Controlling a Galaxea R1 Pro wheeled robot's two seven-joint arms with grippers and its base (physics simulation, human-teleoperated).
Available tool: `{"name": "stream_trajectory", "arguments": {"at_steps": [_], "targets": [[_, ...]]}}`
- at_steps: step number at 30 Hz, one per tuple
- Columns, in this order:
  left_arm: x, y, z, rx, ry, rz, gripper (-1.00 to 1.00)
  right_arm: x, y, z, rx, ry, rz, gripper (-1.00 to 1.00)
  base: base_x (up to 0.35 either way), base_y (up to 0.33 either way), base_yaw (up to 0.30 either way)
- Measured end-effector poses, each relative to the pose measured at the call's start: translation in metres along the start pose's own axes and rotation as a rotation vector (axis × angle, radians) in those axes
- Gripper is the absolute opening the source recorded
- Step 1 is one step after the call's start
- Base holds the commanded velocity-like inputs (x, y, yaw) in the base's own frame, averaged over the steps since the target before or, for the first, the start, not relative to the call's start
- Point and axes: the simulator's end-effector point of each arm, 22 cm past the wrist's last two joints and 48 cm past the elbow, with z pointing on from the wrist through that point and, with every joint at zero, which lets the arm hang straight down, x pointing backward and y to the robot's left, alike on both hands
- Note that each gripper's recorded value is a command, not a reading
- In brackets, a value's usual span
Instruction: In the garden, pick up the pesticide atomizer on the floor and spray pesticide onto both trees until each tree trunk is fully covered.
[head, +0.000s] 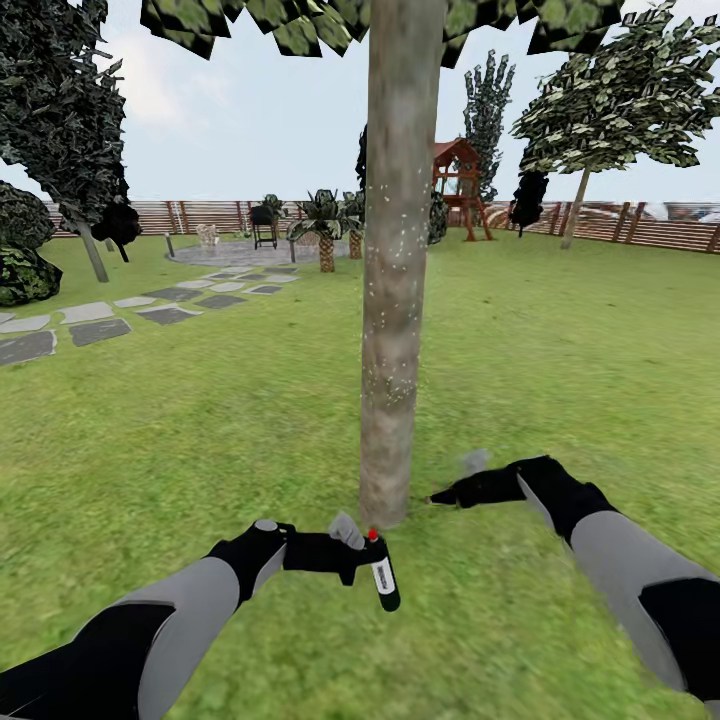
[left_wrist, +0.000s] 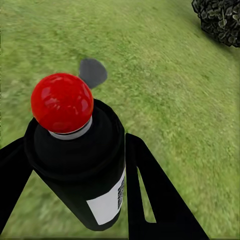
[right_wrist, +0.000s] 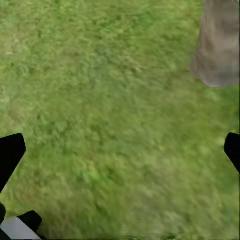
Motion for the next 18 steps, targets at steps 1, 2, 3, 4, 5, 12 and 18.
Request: {"name": "stream_trajectory", "arguments": {"at_steps": [1, 2, 3, 4, 5, 12, 18], "targets": [[0.002, 0.000, 0.000, -0.002, 0.003, -0.002, -1.00, 0.003, -0.025, -0.008, 0.077, 0.001, 0.006, 1.00, 0.000, 0.000, 0.000], [0.005, 0.001, -0.001, -0.005, 0.010, -0.008, -1.00, 0.007, -0.054, -0.018, 0.168, -0.001, 0.017, 1.00, 0.000, 0.000, 0.000], [0.011, 0.005, -0.003, -0.017, 0.019, -0.018, -1.00, 0.013, -0.085, -0.032, 0.268, -0.003, 0.039, 1.00, 0.000, 0.000, 0.000], [0.015, 0.013, -0.006, -0.049, 0.025, -0.028, -1.00, 0.025, -0.116, -0.045, 0.372, -0.003, 0.076, 1.00, 0.000, 0.000, 0.000], [0.019, 0.025, -0.009, -0.102, 0.029, -0.036, -1.00, 0.045, -0.144, -0.057, 0.473, 0.002, 0.125, 1.00, 0.000, 0.000, 0.000], [0.071, 0.187, -0.127, -0.974, -0.010, -0.220, -1.00, 0.303, -0.195, -0.094, 0.935, 0.125, 0.230, 1.00, 0.000, 0.000, 0.000], [0.117, 0.168, -0.108, -1.019, 0.072, -0.226, -1.00, 0.451, -0.089, -0.056, 0.818, 0.323, 0.262, 1.00, 0.062, -0.156, 0.000]]}}
